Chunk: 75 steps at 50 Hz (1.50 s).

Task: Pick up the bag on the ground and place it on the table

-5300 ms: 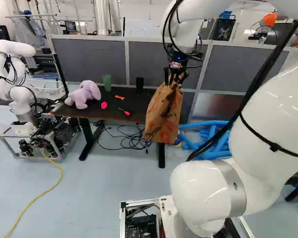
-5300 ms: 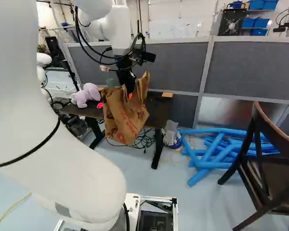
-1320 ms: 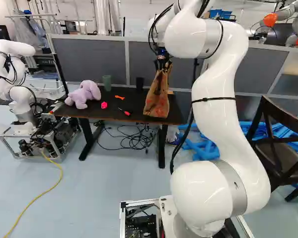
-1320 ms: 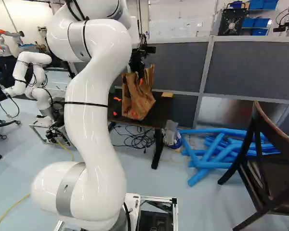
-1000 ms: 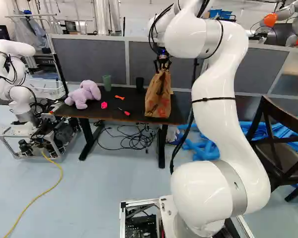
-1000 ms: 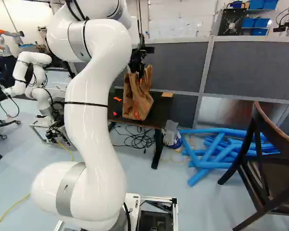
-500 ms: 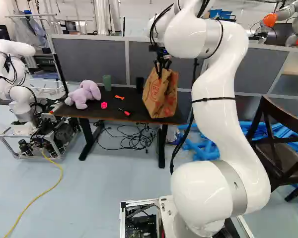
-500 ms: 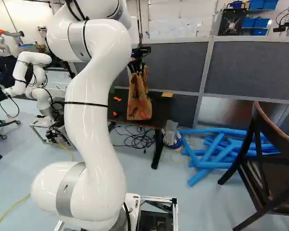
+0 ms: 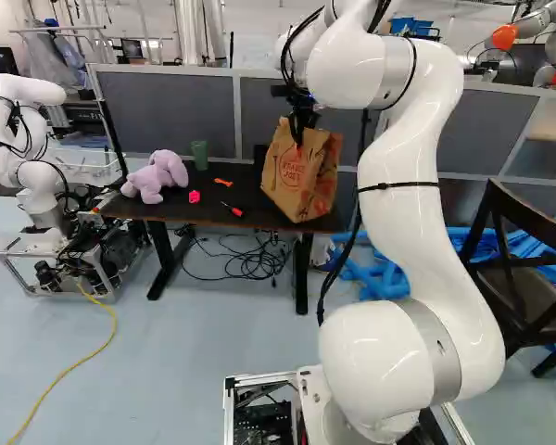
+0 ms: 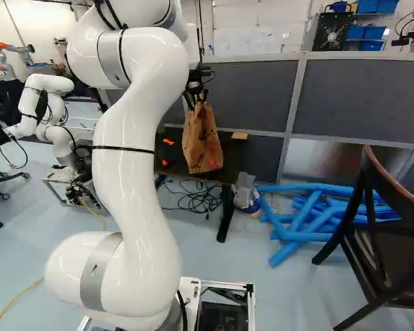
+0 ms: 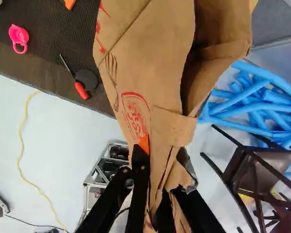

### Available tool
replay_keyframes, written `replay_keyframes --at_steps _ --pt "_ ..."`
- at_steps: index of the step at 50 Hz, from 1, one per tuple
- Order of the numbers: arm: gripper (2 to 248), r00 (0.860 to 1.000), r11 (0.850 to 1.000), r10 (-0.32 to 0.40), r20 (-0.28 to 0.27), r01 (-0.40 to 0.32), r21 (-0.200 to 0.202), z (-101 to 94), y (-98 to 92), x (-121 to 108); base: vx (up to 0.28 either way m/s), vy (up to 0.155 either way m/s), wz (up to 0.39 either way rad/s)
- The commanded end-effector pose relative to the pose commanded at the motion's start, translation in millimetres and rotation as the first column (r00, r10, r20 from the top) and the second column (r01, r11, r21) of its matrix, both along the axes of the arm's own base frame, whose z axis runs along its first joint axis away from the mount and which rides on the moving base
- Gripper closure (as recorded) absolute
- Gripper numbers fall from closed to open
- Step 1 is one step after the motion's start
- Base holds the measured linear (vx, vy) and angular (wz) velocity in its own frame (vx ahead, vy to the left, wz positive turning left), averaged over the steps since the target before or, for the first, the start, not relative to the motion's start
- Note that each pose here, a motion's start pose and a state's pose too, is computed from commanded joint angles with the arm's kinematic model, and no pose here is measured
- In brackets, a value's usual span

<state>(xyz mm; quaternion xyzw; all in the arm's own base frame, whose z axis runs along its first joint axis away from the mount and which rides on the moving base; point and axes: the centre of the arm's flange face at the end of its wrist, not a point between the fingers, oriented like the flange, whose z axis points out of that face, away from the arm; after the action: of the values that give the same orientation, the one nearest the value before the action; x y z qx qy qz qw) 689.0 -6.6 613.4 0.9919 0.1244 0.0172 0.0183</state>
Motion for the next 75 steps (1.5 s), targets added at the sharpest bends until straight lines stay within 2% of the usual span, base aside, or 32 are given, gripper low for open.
replay_keyframes --at_steps 8,13,43,75 --pt "229 0.996 0.996 0.084 -0.003 -0.084 -0.003 0.0 0.0 0.0 0.0 0.0 0.0" --pt "229 0.994 0.994 0.112 -0.004 -0.112 -0.004 0.0 0.0 0.0 0.0 0.0 0.0" --pt "229 0.992 0.992 0.125 -0.002 -0.125 -0.005 -0.7 0.0 2.3 0.0 0.0 0.0" --pt "229 0.991 0.991 0.131 0.0 -0.131 -0.005 -46.6 3.7 38.0 0.0 0.0 0.0"
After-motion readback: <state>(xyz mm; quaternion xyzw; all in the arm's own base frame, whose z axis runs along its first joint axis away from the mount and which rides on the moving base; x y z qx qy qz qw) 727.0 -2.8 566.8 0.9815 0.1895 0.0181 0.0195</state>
